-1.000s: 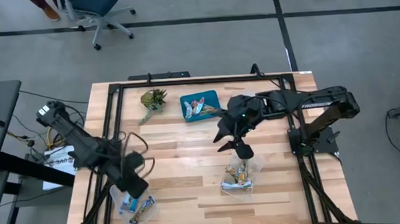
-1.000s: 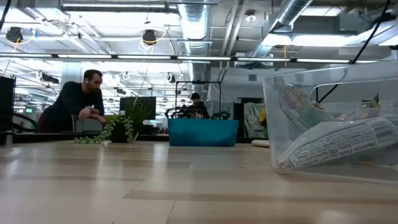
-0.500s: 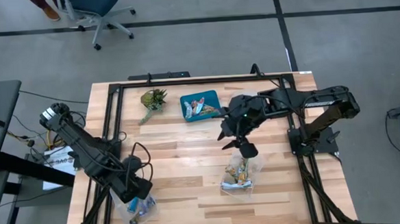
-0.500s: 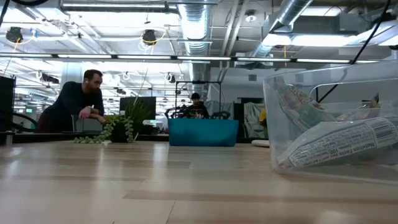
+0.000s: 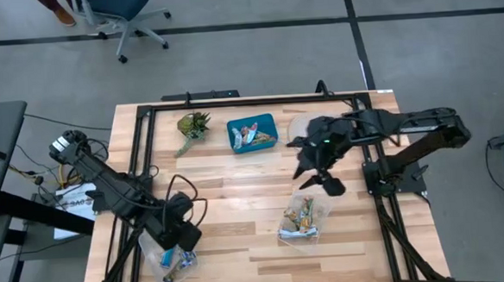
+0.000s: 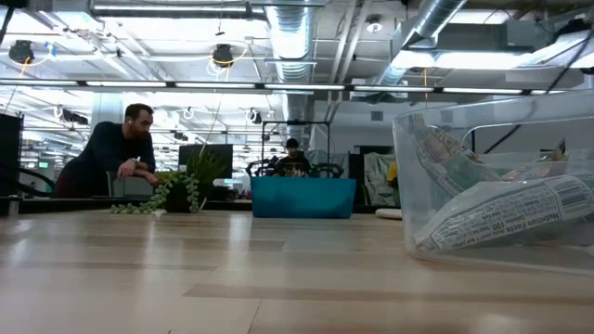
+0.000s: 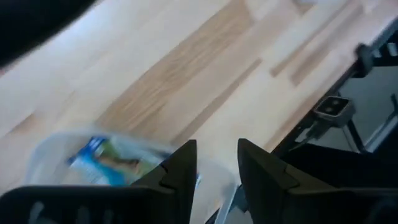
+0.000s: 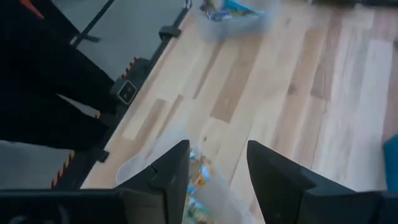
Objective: Pick and place Granola Bars by type
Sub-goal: Return to Home Position
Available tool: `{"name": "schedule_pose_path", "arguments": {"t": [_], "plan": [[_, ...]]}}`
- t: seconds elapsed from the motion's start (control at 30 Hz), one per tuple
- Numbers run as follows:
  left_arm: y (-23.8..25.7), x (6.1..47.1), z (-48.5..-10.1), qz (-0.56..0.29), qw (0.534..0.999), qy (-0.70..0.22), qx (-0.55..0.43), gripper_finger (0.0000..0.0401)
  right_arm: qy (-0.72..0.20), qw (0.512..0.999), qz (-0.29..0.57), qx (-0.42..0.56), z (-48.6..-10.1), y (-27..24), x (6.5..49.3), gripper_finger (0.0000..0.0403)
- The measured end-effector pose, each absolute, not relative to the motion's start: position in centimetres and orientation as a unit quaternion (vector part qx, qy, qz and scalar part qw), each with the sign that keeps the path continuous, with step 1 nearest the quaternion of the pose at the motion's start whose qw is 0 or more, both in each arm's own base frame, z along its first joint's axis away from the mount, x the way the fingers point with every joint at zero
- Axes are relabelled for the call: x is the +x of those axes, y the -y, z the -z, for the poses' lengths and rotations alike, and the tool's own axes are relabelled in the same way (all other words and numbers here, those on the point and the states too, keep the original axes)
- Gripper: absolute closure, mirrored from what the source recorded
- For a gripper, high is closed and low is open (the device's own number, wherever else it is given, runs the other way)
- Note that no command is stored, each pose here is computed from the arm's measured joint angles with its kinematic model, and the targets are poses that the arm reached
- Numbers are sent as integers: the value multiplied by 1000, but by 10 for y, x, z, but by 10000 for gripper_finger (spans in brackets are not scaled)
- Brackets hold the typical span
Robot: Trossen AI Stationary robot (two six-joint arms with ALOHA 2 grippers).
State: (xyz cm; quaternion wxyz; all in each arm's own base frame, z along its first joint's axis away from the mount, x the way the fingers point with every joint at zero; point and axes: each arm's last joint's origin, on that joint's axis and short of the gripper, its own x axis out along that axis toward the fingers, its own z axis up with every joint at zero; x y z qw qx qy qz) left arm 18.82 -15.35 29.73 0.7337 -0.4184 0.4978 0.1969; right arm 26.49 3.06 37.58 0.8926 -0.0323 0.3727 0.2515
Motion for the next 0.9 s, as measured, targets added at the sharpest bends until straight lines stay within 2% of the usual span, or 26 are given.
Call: {"name": "schedule_pose_path", "arguments": {"t": [0.23,0.47,0.67,0.9], "plan": [[135,207,-299,-187,757,-480,-402,303,-349,917,-188,36,-341,-30,210,268],[110,225,-301,-185,779,-460,-384,303,-266,953,-114,86,-322,-34,164,273],[89,234,-301,-199,771,-456,-397,303,-236,958,-105,128,-297,-32,139,268],[73,239,-301,-224,764,-443,-412,303,-107,975,-115,158,-269,-26,114,275]]}}
